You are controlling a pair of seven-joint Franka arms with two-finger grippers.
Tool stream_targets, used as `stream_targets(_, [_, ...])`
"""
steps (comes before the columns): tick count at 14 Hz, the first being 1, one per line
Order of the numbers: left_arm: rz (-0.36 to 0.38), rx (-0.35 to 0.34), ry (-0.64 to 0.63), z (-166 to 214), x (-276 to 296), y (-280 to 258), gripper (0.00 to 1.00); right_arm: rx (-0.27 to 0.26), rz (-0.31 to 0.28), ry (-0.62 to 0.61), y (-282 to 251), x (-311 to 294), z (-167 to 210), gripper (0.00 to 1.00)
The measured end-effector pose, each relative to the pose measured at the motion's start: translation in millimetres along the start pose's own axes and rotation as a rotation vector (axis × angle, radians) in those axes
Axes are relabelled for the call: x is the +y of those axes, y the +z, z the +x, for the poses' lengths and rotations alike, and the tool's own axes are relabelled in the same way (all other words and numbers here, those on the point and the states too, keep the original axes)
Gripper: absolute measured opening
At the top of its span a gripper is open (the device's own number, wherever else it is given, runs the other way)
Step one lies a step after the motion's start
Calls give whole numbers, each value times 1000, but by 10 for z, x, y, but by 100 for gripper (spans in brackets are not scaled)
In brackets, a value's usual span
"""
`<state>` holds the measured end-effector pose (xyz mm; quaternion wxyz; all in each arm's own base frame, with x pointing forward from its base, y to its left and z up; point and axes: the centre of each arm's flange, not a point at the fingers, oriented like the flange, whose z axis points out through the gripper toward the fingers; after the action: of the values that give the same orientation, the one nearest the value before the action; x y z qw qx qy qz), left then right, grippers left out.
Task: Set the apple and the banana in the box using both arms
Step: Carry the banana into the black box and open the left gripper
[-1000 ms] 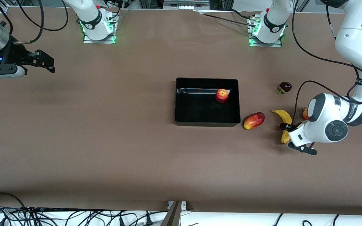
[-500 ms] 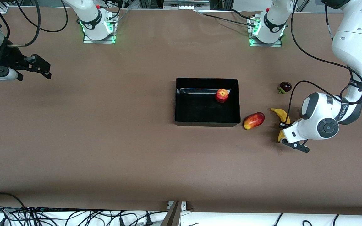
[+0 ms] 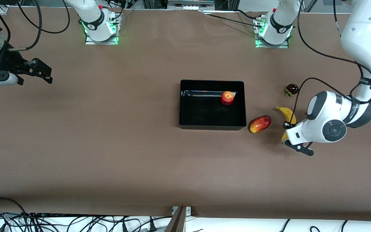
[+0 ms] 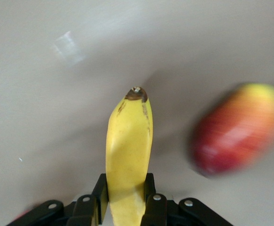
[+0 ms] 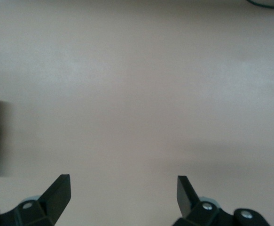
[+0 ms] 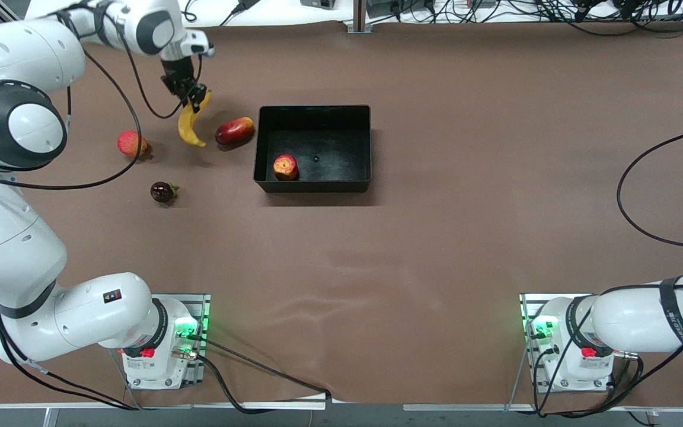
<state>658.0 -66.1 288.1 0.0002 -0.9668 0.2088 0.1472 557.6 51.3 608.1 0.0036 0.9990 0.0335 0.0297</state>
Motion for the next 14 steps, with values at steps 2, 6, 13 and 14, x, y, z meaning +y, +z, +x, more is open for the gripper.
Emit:
stream_targets(2, [-57, 17, -18, 5, 572, -593, 34, 1, 0, 0, 25, -1, 20, 100])
stream_targets(6, [-50, -13, -101, 223, 2150, -536, 34, 3, 0, 0, 43, -2, 35, 100])
stream_targets(13, [-122, 16, -138, 624, 3251, 467, 34, 3, 0, 0, 44, 0, 36, 100])
stream_targets(14, [-127, 3, -142, 652, 3254, 596, 34, 3, 0, 0, 44, -1, 36, 100])
